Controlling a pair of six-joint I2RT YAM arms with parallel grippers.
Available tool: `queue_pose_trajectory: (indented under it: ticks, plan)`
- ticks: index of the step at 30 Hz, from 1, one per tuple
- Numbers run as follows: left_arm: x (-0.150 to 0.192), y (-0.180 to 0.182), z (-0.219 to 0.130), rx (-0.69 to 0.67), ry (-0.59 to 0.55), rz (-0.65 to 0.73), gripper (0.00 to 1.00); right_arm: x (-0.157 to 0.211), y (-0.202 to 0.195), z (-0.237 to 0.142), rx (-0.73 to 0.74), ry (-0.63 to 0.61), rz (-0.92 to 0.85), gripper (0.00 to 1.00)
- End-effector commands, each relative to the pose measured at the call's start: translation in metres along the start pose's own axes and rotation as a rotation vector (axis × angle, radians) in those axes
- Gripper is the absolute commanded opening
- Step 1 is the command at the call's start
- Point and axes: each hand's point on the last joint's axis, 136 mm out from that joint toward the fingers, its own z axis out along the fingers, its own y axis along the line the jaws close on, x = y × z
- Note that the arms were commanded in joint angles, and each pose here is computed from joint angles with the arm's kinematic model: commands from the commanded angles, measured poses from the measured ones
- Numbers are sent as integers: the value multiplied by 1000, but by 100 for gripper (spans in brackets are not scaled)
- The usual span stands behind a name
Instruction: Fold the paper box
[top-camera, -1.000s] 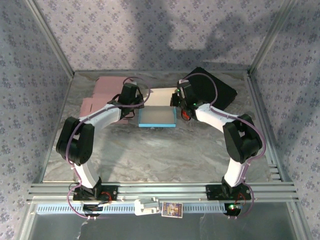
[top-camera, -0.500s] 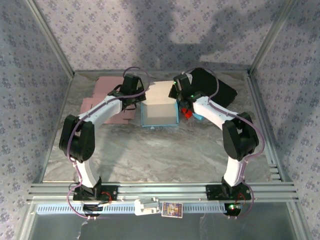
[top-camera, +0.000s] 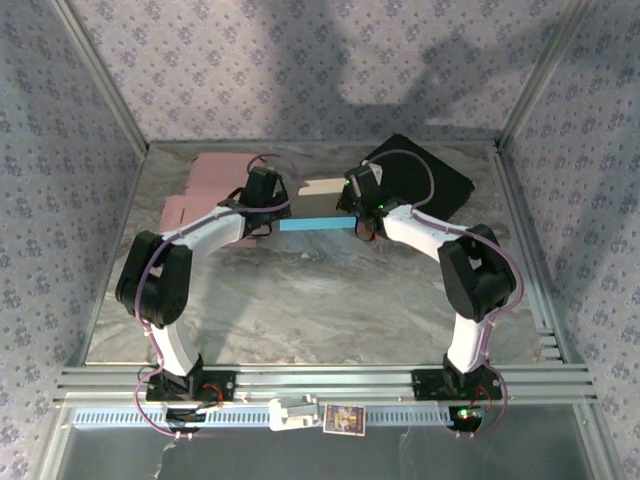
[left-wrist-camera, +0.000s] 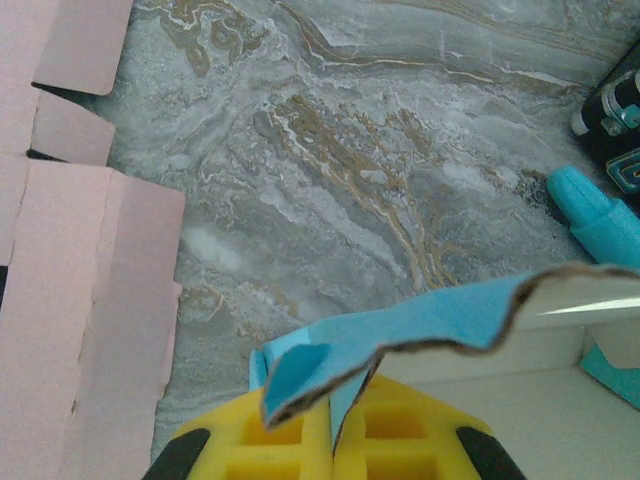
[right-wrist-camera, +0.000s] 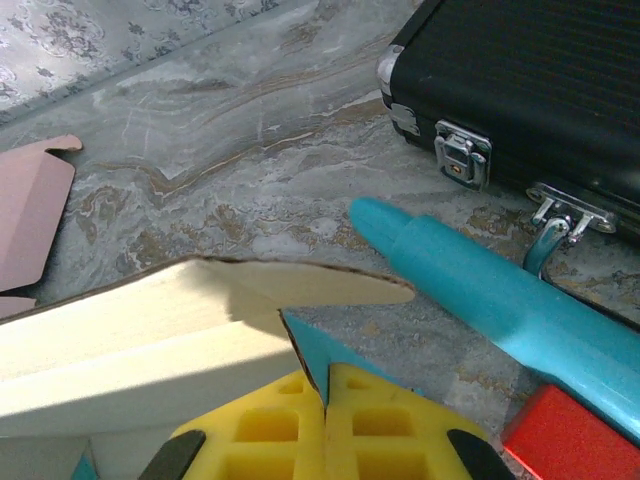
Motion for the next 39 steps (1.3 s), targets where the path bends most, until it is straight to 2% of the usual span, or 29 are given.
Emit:
queue_pose_trajectory:
  ticks: [1, 5, 6, 8, 10, 13, 17, 25, 29, 36, 39]
  plan:
    - [1, -34, -14, 138, -32, 31, 0, 15, 21, -12, -78, 38, -9, 0]
    - [14, -31, -14, 118, -8, 68, 0, 21, 17, -18, -54, 65, -28, 1]
    - [17, -30, -14, 111, -5, 75, 0, 22, 15, -20, -42, 76, -26, 4]
    - [24, -26, -15, 93, 2, 89, 0, 25, 10, -26, -9, 107, -14, 18]
    - [29, -23, -15, 78, 6, 98, 0, 27, 9, -34, -6, 131, 7, 25]
    - [34, -20, -16, 52, 6, 123, 0, 31, 7, -50, -17, 165, 95, 44]
    - [39, -21, -15, 29, 6, 152, 0, 36, 6, -72, -9, 231, 223, 57]
    - [39, -20, -17, -7, -9, 150, 0, 25, 30, -127, -67, 304, 551, 62]
    - [40, -20, -17, -22, -19, 143, 0, 22, 38, -148, -41, 351, 695, 63]
    - [42, -21, -17, -32, -23, 134, 0, 37, 9, -160, 108, 375, 662, 64]
    - [43, -24, -19, -26, -24, 147, 0, 33, 7, -161, 79, 345, 702, 64]
